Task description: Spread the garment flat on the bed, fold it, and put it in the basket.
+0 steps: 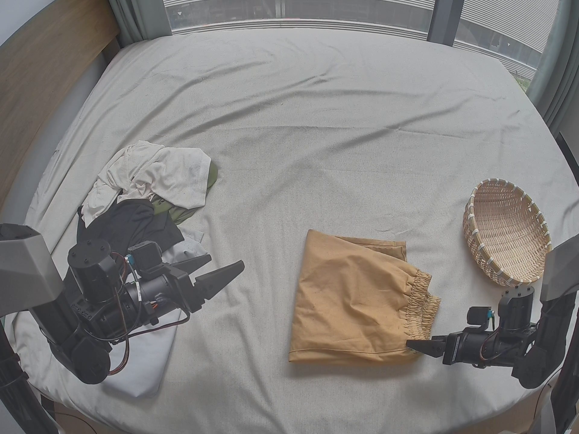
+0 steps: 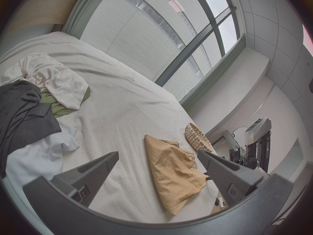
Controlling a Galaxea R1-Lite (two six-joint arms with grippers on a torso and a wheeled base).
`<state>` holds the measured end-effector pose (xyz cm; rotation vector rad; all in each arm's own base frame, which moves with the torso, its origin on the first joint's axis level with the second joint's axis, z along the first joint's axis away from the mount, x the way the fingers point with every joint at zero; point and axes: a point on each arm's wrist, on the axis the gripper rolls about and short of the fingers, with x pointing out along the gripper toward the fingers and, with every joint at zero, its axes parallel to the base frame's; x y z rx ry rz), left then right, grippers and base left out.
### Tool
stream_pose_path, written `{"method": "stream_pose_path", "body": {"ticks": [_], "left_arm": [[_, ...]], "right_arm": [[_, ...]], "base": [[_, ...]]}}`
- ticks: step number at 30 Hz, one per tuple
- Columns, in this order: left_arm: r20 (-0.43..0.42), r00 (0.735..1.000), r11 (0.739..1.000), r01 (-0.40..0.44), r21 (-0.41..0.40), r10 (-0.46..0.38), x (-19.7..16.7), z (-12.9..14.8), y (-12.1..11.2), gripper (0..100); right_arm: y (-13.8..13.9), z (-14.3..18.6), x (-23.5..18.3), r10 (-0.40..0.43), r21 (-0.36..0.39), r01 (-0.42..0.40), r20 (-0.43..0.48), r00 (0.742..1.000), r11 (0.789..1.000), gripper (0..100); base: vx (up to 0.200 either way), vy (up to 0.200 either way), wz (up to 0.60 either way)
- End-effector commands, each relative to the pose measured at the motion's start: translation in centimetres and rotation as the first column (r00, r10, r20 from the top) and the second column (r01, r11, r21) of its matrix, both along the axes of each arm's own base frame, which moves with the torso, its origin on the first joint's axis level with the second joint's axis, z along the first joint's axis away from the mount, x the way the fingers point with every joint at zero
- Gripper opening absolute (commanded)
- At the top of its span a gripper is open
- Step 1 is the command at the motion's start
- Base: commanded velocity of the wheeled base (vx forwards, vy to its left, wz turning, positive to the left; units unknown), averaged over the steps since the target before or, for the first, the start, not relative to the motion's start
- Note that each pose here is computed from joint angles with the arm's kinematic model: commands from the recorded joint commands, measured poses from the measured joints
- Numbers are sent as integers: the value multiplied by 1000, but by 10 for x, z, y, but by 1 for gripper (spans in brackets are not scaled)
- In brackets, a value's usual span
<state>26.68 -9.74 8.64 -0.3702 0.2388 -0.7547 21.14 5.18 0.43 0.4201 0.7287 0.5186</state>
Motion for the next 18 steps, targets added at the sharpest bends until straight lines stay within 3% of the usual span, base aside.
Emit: {"method": "stream_pose_path", "body": {"ticks": [1, 18], "left_arm": [[2, 1000, 1000, 0, -1, 0, 0, 1, 0, 100], [6, 1000, 1000, 6, -2, -6, -1, 2, -1, 100]], "right_arm": [[5, -20, 0, 9, -3, -9, -91, 996, 1000, 100], [26, -17, 18, 65, 39, -64, -22, 998, 997, 100]], "base": [[0, 0, 0], [0, 0, 0]]}}
